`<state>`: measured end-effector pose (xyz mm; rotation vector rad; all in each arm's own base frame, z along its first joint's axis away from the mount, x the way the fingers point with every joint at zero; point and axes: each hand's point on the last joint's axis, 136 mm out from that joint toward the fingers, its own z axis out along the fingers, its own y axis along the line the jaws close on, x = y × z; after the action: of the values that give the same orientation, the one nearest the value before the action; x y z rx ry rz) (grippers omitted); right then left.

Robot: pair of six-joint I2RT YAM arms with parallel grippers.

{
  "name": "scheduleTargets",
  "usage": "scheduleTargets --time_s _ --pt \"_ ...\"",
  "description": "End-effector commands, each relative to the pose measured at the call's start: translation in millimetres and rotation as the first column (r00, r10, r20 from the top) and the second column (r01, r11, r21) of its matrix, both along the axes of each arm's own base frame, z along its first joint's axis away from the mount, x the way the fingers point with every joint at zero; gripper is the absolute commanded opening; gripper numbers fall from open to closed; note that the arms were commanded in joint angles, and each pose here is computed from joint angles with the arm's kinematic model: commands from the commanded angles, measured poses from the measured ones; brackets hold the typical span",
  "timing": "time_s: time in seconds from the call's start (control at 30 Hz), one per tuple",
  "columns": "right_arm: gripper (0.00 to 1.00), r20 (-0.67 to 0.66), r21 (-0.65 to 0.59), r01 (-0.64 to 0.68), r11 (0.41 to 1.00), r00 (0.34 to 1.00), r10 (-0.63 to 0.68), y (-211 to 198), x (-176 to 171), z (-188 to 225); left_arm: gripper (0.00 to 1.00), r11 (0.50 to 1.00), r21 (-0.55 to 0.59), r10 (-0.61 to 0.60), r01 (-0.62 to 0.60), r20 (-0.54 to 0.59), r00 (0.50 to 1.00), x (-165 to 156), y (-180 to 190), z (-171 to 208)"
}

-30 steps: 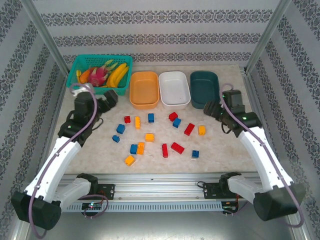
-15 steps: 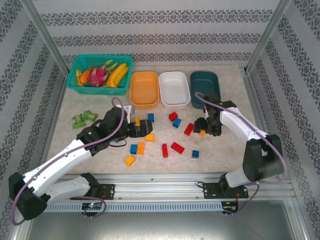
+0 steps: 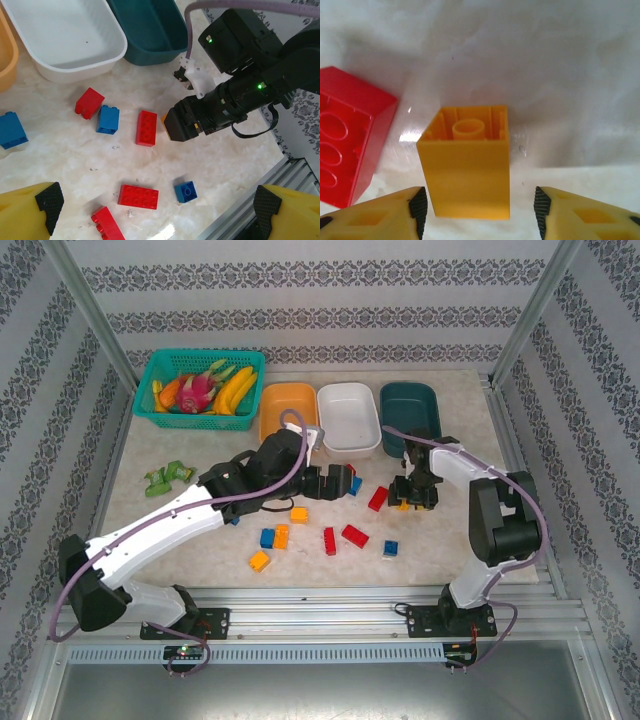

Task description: Sort the legos into containers by color

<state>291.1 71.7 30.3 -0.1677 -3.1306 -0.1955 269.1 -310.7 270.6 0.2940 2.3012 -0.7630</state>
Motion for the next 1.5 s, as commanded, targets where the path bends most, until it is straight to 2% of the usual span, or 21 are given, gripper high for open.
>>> scheduleTargets --time_s 0.0,0.13,0.4,0.6,0.77,0.93,1.2,1.3,1.47 --pt "0.58 0.026 0.003 -0.012 1.0 1.0 0.012 -0.6 12.8 2.6 1.0 0.999 0.021 -0.034 0.033 0.024 0.999 -2.7 -6.1 8.7" --pt "0.53 0.029 0.001 -0.021 1.0 0.999 0.021 -0.1 19.4 -0.5 1.0 0.999 0.024 -0.038 0.038 0.017 0.999 -2.1 -8.5 6.1" --pt "0.34 0.029 -0.017 -0.031 0.999 0.999 0.032 -1.8 22.4 1.4 1.0 0.999 0.021 -0.04 0.039 0.013 0.999 -1.7 -10.4 5.2" --pt "0.27 0.124 -0.041 -0.011 0.999 0.992 0.016 -7.2 22.7 41.6 1.0 1.0 0.01 -0.026 0.026 0.019 0.999 2.3 -12.1 12.1" --pt "0.26 0.283 -0.046 0.03 0.998 0.959 -0.016 -13.3 53.0 104.3 1.0 0.999 -0.03 -0.013 0.013 0.009 1.0 27.2 -18.8 32.4" --pt "0.25 0.344 -0.024 0.088 0.996 0.936 -0.075 -22.5 109.0 127.8 1.0 0.998 -0.068 0.003 -0.004 -0.011 1.0 67.1 -27.1 42.9" --pt "0.23 0.292 -0.01 0.175 0.985 0.942 -0.164 -36.8 201.5 81.8 1.0 0.991 -0.122 0.04 -0.048 -0.068 0.997 131.1 -35.6 42.1" --pt "0.25 0.273 -0.023 0.184 0.983 0.947 -0.171 -38.3 221.2 67.7 1.0 0.993 -0.105 0.046 -0.054 -0.082 0.996 144.2 -37.4 33.9" --pt "0.27 0.196 -0.045 0.194 0.98 0.964 -0.182 -43.0 231.5 33.3 1.0 0.992 -0.089 0.076 -0.087 -0.124 0.989 153.2 -31.8 19.7"
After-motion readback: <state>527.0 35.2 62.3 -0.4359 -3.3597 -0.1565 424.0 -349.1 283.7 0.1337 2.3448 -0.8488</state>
